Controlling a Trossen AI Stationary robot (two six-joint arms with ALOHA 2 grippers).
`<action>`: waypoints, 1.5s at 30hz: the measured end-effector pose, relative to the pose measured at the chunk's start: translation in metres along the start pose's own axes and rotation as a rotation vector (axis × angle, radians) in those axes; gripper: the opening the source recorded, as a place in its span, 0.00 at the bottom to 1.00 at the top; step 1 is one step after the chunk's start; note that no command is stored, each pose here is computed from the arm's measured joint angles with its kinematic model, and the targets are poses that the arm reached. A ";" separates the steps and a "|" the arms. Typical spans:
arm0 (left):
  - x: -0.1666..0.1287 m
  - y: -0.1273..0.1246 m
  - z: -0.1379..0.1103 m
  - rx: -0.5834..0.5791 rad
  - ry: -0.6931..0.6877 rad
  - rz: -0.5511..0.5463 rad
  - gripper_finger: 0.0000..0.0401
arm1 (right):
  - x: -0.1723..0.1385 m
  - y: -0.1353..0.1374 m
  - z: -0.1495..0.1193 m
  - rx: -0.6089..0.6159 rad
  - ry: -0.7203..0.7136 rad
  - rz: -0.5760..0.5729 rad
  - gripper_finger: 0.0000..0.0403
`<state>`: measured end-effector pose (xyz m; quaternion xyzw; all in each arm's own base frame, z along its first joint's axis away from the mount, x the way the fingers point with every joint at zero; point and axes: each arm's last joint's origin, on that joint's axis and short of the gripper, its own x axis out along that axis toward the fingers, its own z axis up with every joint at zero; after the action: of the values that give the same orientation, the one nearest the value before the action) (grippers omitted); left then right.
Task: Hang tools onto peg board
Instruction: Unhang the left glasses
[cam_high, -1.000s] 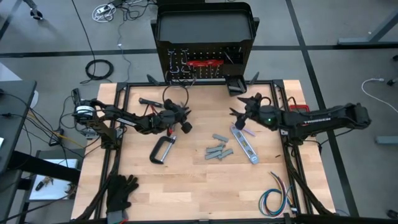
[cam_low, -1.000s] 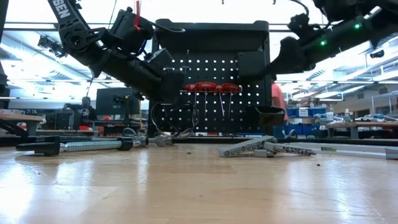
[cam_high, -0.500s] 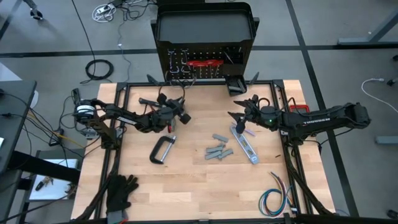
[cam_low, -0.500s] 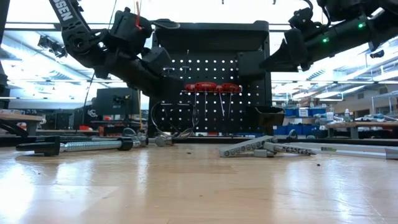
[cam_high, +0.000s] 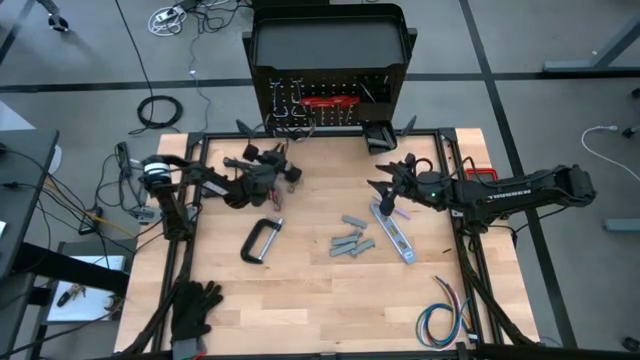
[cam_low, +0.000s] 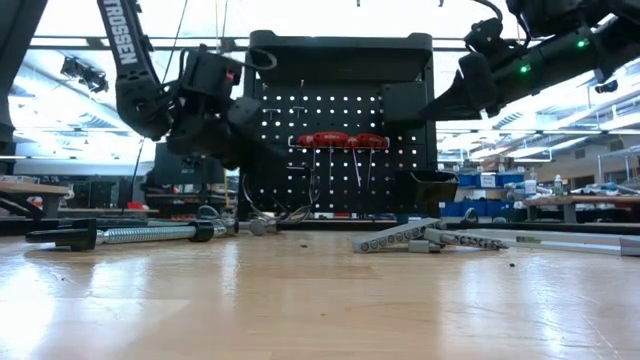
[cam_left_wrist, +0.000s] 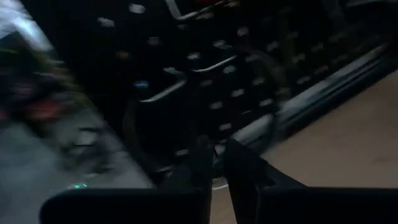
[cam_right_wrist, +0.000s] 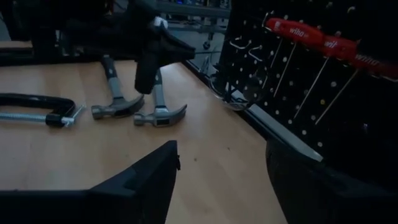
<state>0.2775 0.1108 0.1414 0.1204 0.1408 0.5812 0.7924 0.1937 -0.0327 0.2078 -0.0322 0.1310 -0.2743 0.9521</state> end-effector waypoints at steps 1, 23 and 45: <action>0.004 0.002 -0.001 -0.041 -0.005 -0.038 0.10 | 0.000 0.000 0.000 -0.002 0.003 0.001 0.62; 0.048 0.045 -0.021 -0.339 0.086 0.057 0.35 | -0.005 0.011 -0.009 0.047 0.083 0.057 0.60; 0.095 0.067 -0.014 -0.310 0.250 0.094 0.50 | -0.007 0.013 -0.010 0.081 0.095 0.069 0.58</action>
<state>0.2405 0.2220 0.1444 -0.0697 0.1410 0.6426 0.7499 0.1924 -0.0179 0.1977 0.0238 0.1659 -0.2475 0.9543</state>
